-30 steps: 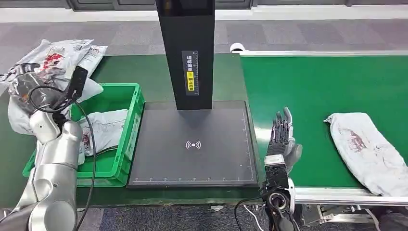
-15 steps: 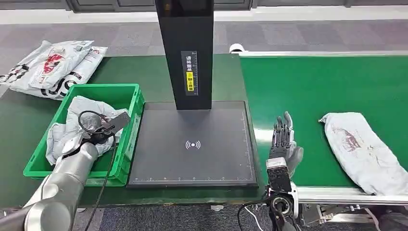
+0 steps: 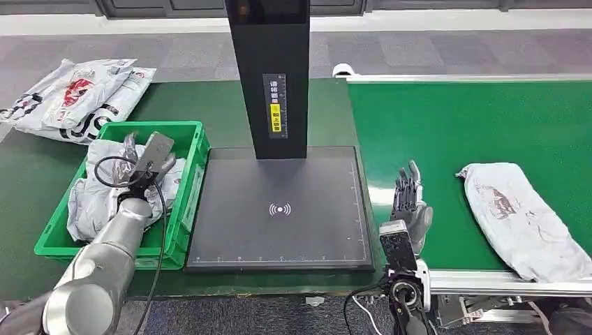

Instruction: Moved the parcel from conveyor to table for the left to box.

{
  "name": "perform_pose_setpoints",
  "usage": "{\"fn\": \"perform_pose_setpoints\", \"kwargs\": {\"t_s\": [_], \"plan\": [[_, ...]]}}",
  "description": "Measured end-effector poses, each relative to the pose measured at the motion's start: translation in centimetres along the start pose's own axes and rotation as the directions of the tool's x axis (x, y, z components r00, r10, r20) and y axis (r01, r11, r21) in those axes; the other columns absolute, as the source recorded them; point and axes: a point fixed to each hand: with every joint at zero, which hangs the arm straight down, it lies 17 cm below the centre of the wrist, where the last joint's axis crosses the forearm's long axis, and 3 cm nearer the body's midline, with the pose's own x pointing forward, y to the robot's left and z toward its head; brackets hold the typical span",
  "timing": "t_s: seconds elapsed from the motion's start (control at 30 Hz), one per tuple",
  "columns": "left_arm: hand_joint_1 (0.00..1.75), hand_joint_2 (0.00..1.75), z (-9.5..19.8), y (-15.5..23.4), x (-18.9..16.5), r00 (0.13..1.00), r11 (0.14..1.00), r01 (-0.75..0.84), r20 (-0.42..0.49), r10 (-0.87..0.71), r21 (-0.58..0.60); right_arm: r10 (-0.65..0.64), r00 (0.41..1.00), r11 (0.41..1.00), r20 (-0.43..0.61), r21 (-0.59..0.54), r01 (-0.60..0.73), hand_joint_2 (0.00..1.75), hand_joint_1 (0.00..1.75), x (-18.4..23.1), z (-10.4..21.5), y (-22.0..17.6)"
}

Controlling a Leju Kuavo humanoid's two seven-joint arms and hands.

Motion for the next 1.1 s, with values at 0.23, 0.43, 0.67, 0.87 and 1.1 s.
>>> {"fn": "perform_pose_setpoints", "kwargs": {"t_s": [0.23, 0.43, 0.67, 0.87, 1.1], "plan": [[0.0, 0.0, -1.4, 1.6, 5.9, 0.965, 0.967, -0.24, 0.133, 0.228, 0.083, 0.065, 0.996, 0.997, -0.061, -0.04, -0.068, 0.0, 0.0, -3.0, -1.7, -1.3], [0.0, 0.0, -1.3, 0.7, 7.6, 0.95, 0.955, -0.289, 0.147, 0.277, 0.064, 0.141, 0.983, 0.987, -0.116, -0.062, -0.149, 0.0, 0.0, -5.6, -1.9, -3.2], [0.0, 0.0, -0.5, -2.4, 9.4, 0.878, 0.888, -0.453, 0.129, 0.46, -0.079, 0.274, 0.943, 0.951, -0.187, -0.092, -0.295, 1.75, 0.0, -8.5, -2.2, -5.9], [0.0, 1.75, 4.2, -8.7, 11.4, 0.733, 0.713, -0.626, 0.074, 0.676, -0.316, 0.475, 0.828, 0.862, -0.299, -0.031, -0.506, 1.75, 0.0, -13.8, -1.5, -9.7], [0.0, 1.75, 10.3, -15.7, 13.3, 0.725, 0.654, -0.601, 0.032, 0.688, -0.459, 0.729, 0.559, 0.65, -0.395, 0.141, -0.747, 1.75, 0.0, -17.7, -1.2, -13.7]]}}
